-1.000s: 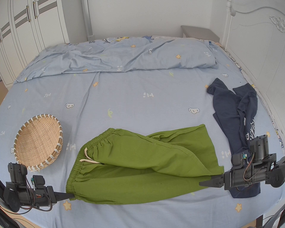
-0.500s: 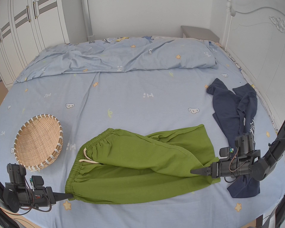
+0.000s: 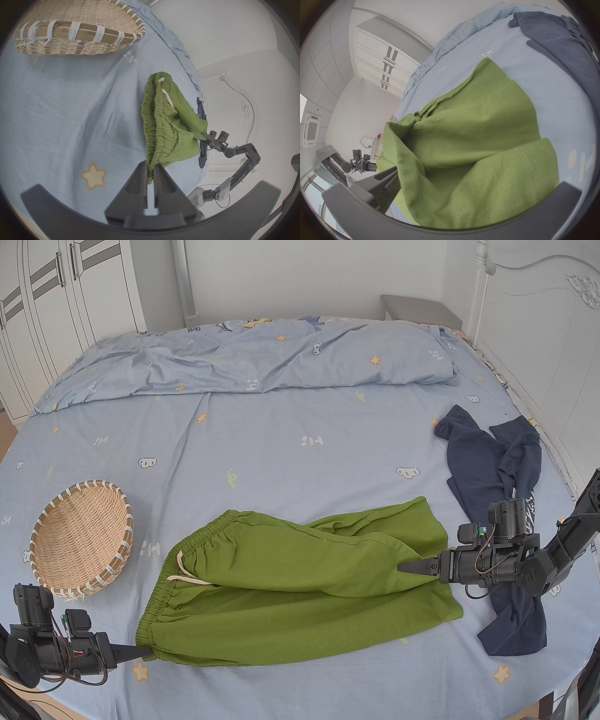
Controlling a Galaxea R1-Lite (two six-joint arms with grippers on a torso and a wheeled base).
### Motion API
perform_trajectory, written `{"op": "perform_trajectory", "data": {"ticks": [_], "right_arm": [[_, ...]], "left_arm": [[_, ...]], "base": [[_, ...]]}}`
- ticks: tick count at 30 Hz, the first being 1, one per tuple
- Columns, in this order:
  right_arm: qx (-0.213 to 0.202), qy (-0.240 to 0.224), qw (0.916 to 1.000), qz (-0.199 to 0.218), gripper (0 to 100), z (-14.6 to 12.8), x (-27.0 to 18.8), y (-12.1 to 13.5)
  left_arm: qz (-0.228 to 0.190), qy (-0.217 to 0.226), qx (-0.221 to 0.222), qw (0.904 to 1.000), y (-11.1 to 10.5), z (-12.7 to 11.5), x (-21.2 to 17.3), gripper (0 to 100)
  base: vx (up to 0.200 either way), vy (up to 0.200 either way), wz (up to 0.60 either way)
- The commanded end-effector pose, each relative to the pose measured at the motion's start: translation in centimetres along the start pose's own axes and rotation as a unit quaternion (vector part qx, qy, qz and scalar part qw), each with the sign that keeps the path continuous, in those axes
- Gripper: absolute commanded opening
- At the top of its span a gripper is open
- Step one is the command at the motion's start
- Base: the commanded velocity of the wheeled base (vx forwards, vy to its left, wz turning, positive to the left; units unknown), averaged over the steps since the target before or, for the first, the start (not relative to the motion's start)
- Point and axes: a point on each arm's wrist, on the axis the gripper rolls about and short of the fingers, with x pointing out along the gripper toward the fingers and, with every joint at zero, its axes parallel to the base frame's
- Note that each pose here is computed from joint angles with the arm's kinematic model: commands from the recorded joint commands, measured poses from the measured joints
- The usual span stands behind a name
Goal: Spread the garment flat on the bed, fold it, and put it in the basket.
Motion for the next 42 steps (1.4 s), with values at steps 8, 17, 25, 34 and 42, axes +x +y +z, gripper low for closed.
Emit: {"op": "perform_trajectory", "data": {"ticks": [8,17,25,34,42], "right_arm": [[-0.004,-0.022,0.999,0.039,100,0.8,-6.0,2.8],[0.0,0.027,0.9972,0.07,100,-2.8,-9.3,6.3],[0.058,0.066,0.9945,0.058,100,-6.4,-10.3,4.4],[0.083,0.092,0.9911,0.05,100,-8.0,-10.0,1.8],[0.091,0.109,0.989,0.041,100,-8.4,-8.5,0.0]], "left_arm": [[0.005,-0.007,0.005,1.0,0.3,0.1,-0.1,0],[0.005,-0.007,0.006,1.0,0.3,0.1,-0.1,0],[0.003,-0.002,0.006,1.0,0.2,0.0,0.0,0],[0.0,-0.001,0.006,1.0,0.2,0.0,-0.1,0],[-0.004,0.003,0.005,1.0,0.2,-0.1,0.0,0]], "base": [[0.0,0.0,0.0],[0.0,0.0,0.0],[0.0,0.0,0.0],[0.0,0.0,0.0],[0.0,0.0,0.0]]}}
